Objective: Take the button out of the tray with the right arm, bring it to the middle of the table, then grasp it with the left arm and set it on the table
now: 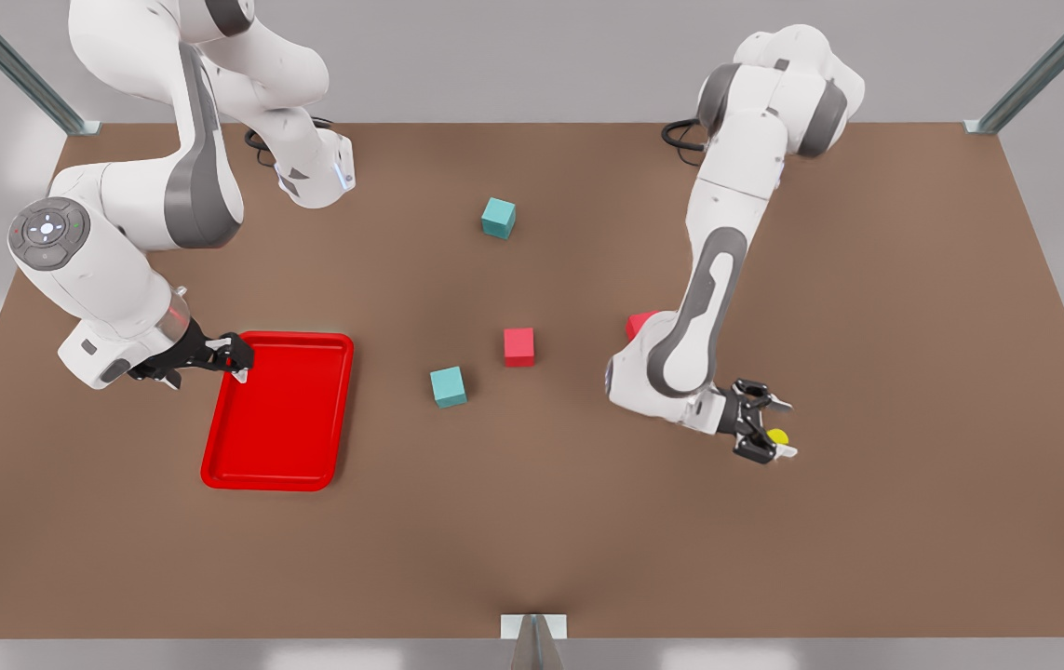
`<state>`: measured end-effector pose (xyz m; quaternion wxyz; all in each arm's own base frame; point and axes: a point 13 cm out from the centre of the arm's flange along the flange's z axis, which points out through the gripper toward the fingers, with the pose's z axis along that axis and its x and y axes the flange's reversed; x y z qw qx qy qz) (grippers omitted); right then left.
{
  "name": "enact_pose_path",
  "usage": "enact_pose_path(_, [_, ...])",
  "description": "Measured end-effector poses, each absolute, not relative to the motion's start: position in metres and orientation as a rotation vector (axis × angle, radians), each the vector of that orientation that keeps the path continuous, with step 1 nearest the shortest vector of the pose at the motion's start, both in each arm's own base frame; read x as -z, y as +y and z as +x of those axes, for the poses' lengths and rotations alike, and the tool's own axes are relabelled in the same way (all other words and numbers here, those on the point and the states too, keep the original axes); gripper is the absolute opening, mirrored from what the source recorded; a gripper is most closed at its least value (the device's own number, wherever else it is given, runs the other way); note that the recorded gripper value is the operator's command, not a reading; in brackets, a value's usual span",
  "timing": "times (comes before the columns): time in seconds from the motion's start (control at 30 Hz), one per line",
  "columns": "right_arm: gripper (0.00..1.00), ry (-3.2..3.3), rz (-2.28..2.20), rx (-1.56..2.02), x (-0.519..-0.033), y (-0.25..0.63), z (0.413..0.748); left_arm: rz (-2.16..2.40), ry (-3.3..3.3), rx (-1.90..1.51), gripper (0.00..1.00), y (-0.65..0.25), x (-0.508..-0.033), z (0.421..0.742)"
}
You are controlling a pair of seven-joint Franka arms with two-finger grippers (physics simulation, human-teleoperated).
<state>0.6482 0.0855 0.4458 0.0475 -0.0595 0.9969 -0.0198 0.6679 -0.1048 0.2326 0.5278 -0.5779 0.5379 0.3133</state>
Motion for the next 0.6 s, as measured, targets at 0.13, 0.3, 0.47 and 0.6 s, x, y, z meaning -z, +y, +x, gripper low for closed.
enact_pose_path(0.13, [1.0,3.043,-0.182,0.058,-0.443,0.086,0.65,-2.094,1.775,-0.662,1.0,-0.099,-0.316,0.666])
enact_pose_path(0.3, [1.0,3.087,-0.194,0.057,-0.4,0.091,0.663,-1.865,2.515,-0.23,1.0,-0.123,-0.506,0.577])
enact_pose_path(0.47, [1.0,3.092,-0.189,0.058,-0.392,0.089,0.666,-1.325,2.957,-0.257,1.0,-0.121,-0.485,0.524])
enact_pose_path(0.6, [1.0,3.09,-0.189,0.058,-0.393,0.09,0.666,-0.905,3.132,-0.22,1.0,-0.127,-0.48,0.523])
